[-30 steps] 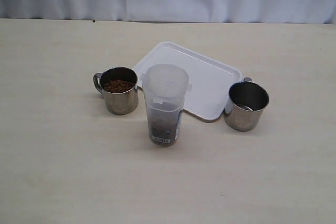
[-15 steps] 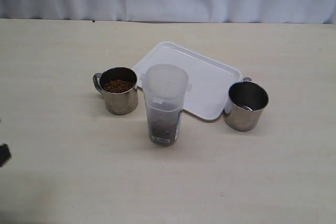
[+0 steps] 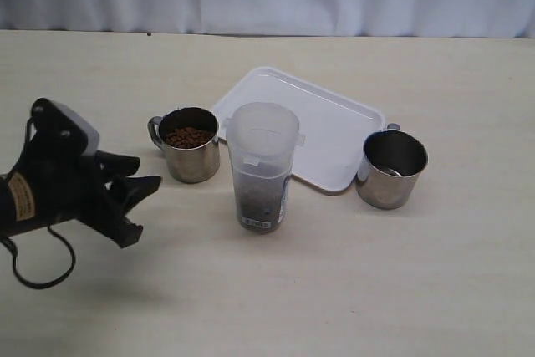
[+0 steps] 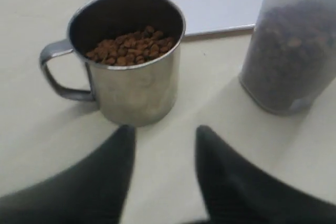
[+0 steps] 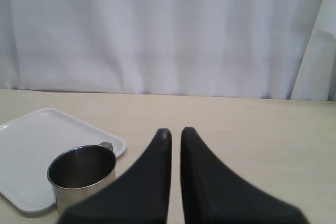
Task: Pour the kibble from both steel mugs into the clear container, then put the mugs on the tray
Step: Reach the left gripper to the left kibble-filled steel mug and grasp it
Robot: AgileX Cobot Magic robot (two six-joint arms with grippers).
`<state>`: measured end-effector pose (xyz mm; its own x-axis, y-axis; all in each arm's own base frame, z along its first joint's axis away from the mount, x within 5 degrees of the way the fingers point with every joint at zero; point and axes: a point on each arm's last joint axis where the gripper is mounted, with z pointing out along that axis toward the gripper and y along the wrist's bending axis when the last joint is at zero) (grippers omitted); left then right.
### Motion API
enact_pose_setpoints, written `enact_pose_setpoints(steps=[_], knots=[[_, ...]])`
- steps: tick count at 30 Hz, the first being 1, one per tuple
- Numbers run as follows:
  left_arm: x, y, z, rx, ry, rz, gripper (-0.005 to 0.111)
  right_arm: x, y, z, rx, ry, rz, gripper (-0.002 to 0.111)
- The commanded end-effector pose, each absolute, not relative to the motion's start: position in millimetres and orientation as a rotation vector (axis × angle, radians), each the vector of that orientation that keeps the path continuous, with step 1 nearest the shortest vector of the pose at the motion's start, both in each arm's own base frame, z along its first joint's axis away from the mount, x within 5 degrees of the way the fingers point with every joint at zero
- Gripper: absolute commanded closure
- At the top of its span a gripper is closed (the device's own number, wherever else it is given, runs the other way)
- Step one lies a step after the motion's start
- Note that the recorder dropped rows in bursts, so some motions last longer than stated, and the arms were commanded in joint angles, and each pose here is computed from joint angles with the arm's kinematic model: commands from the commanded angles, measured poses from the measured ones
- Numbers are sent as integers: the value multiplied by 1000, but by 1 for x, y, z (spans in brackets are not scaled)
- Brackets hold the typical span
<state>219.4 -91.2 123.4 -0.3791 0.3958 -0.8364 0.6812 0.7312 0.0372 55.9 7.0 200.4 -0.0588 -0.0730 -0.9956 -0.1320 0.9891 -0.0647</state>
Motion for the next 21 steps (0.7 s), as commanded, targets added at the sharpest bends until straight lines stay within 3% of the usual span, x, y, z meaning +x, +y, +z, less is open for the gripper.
enact_pose_setpoints(steps=[1,3,5,14,21], knots=[[243,-103,116,943,1981,-403,31,56,7,199,-156,1638,43,103],[252,-104,111,943,2001,-395,14,56,7,199,-156,1638,43,103],[262,-106,107,947,2003,-391,9,56,7,199,-156,1638,43,103],[285,-118,77,1073,1989,-442,10,56,7,199,-156,1638,43,103],[298,-128,78,1050,1871,-513,10,56,7,199,-157,1636,45,103]])
